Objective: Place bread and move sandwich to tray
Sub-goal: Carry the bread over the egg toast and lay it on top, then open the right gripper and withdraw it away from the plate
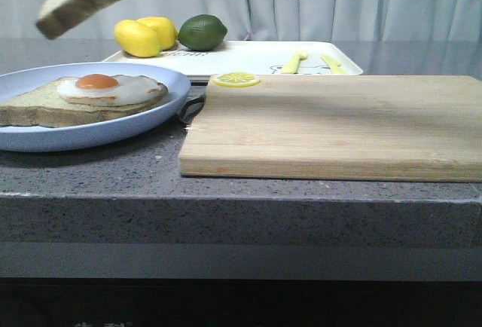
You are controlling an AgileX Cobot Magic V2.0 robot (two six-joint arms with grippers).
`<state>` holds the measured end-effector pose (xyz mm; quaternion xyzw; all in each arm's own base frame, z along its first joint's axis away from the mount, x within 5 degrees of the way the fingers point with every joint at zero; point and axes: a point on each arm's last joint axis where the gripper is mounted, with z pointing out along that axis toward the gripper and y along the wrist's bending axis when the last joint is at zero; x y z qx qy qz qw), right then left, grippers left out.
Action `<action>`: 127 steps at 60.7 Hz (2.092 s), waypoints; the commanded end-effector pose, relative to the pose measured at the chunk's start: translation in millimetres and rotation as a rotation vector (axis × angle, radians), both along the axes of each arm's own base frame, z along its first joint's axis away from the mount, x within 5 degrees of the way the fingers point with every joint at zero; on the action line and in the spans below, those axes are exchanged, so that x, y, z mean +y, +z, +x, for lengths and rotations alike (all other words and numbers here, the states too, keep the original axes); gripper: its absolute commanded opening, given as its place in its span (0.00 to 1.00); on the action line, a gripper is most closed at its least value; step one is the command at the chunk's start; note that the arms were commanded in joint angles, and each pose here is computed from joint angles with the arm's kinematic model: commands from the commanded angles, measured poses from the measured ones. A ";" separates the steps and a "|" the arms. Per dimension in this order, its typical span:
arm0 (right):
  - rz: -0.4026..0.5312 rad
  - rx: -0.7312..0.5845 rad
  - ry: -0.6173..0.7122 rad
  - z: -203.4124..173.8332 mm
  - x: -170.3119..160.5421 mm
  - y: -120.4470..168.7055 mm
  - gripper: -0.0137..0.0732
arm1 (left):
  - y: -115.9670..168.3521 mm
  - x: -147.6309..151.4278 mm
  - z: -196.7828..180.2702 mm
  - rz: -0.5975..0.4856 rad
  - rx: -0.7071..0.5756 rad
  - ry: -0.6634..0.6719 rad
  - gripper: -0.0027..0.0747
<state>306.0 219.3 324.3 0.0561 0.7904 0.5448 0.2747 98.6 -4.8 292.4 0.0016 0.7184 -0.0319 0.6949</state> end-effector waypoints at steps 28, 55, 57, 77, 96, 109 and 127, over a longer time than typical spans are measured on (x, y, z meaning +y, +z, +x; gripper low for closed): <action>0.082 0.120 0.024 29.1 37.8 -34.7 0.21 | 20.0 -0.2 1.1 -0.020 -0.114 -0.002 0.60; 0.006 0.076 0.085 26.2 36.8 -38.5 0.54 | 20.0 -0.2 1.1 -0.020 -0.114 -0.002 0.60; 0.002 0.074 0.082 27.4 35.2 -38.8 0.54 | 20.0 -0.2 1.1 -0.020 -0.114 -0.002 0.60; 0.009 0.071 0.130 36.2 13.7 -38.0 0.58 | 20.0 -0.2 1.1 -0.020 -0.114 -0.002 0.60; 0.020 0.024 0.224 37.1 -29.4 -16.7 0.52 | 20.0 -0.2 1.1 -0.020 -0.114 -0.002 0.60; -0.129 -0.111 0.226 23.8 -70.6 14.2 0.09 | 20.0 -0.2 1.1 -0.020 -0.114 -0.002 0.60; -0.757 -0.090 0.086 -3.2 -142.9 25.9 0.09 | 20.0 -0.2 1.1 -0.020 -0.114 -0.002 0.60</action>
